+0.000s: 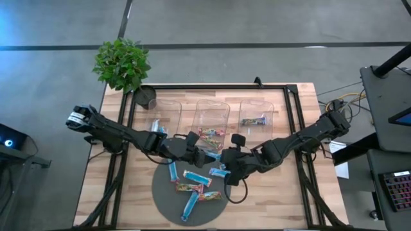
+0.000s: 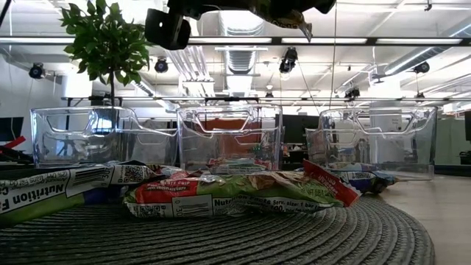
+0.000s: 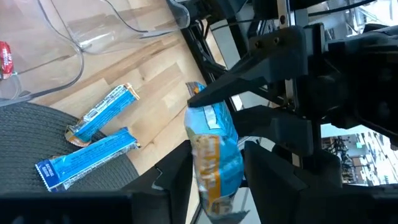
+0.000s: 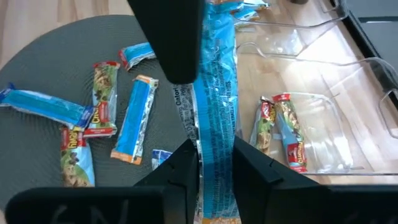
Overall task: Pick and place Granola Bars by type
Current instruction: Put the yellow granola bar into the left transparent bin
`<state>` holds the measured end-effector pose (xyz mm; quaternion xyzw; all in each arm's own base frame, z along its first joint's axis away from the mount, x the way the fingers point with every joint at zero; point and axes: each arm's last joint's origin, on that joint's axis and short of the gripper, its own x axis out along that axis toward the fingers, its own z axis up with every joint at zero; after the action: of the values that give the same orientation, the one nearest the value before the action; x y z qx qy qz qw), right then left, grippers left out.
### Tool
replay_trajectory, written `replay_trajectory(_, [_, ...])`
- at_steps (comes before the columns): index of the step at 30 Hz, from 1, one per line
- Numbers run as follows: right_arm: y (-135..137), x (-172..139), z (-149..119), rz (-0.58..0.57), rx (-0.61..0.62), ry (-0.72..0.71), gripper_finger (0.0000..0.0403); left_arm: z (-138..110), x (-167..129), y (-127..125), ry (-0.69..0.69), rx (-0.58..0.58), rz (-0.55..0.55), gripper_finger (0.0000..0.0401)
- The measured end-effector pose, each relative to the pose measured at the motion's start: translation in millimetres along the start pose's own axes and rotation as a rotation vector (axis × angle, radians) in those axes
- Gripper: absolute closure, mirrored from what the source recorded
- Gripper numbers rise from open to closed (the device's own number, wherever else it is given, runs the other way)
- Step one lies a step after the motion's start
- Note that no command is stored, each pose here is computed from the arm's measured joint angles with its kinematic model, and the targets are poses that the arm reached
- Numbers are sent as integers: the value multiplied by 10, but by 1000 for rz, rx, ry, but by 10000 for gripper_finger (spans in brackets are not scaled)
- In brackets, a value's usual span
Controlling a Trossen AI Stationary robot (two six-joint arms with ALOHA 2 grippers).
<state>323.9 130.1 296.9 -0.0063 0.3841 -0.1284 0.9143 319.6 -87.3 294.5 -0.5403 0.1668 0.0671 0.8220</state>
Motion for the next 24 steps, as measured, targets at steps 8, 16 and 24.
replay_trajectory(8, [-4, 1, 1, -10, -1, -4, 308, -3, 0, 1, 0, 12, 2, 333])
replay_trajectory(16, [31, -42, -85, 7, -5, 61, 258, 11, -16, 63, -16, 50, 75, 344])
replay_trajectory(24, [24, -220, -342, -144, 1, 187, 197, 119, -387, 95, -161, 116, 262, 345])
